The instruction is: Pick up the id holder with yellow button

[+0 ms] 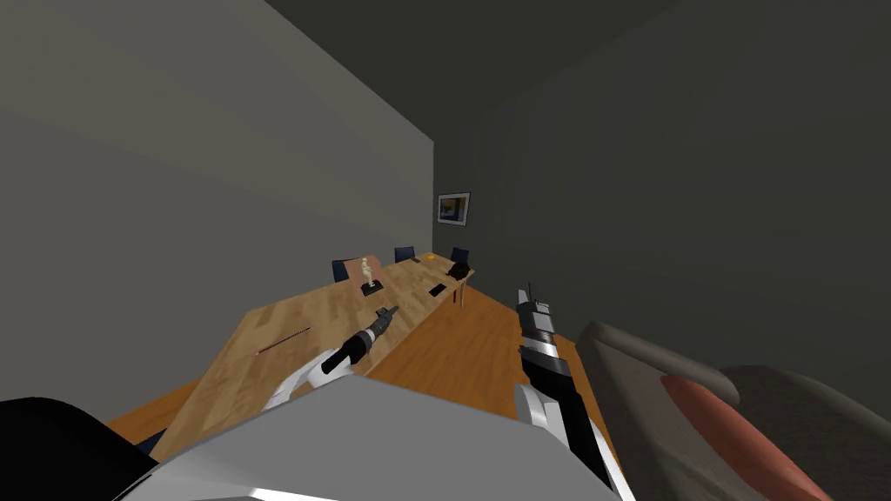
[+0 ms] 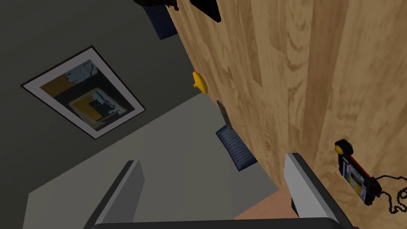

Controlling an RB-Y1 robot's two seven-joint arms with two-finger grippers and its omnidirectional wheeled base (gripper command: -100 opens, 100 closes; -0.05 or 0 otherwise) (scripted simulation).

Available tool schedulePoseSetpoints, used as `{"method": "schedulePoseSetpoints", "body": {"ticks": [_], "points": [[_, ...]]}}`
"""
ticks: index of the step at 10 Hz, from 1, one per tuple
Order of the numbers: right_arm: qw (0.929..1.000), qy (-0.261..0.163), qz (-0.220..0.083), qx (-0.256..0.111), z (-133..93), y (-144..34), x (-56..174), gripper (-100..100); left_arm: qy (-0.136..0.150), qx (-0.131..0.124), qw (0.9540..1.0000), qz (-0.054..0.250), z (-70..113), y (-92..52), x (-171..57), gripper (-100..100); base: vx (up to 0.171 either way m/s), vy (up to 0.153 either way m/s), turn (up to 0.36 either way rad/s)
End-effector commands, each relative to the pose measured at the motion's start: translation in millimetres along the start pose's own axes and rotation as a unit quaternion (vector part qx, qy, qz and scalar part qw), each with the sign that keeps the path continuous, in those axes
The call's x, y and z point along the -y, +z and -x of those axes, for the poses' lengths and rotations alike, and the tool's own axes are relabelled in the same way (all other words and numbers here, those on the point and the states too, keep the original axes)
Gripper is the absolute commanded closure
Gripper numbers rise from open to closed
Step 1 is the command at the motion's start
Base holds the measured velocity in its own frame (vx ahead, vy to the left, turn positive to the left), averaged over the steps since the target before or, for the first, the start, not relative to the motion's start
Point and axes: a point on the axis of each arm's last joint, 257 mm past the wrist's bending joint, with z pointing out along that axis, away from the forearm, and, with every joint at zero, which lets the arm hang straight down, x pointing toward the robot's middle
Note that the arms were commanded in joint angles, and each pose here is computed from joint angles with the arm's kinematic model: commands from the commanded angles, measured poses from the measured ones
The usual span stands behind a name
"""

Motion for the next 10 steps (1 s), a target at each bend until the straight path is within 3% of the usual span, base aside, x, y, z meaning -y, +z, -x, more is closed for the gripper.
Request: {"method": "schedulePoseSetpoints", "body": {"ticks": [1,4,5,8,9,10], "points": [[1.0000,0.000,0.000,0.000,0.0,0.0,0.0,0,0.004,-0.001,0.9998,0.019,6.4,-0.3,-10.9,-100,-0.029,0.033,-0.091],[1.0000,0.000,0.000,0.000,0.0,0.0,0.0,0,0.028,-0.004,0.9949,0.097,25.8,-7.1,-69.0,-100,-0.031,0.040,-0.240],[1.0000,0.000,0.000,0.000,0.1,0.0,0.0,0,0.028,-0.003,0.9945,0.101,26.7,-8.2,-72.9,-100,-0.024,0.034,-0.054],[1.0000,0.000,0.000,0.000,0.0,0.0,0.0,0,0.054,0.003,0.9829,0.176,55.7,-23.1,-125.0,-100,-0.017,0.033,-0.195],[1.0000,0.000,0.000,0.000,0.1,-0.1,0.1,0,0.054,0.003,0.9825,0.178,56.4,-24.0,-127.3,-100,-0.010,0.029,-0.057],[1.0000,0.000,0.000,0.000,0.1,-0.1,0.1,0,0.062,0.007,0.9774,0.202,67.5,-30.3,-142.7,-100,-0.004,0.014,-0.107]]}}
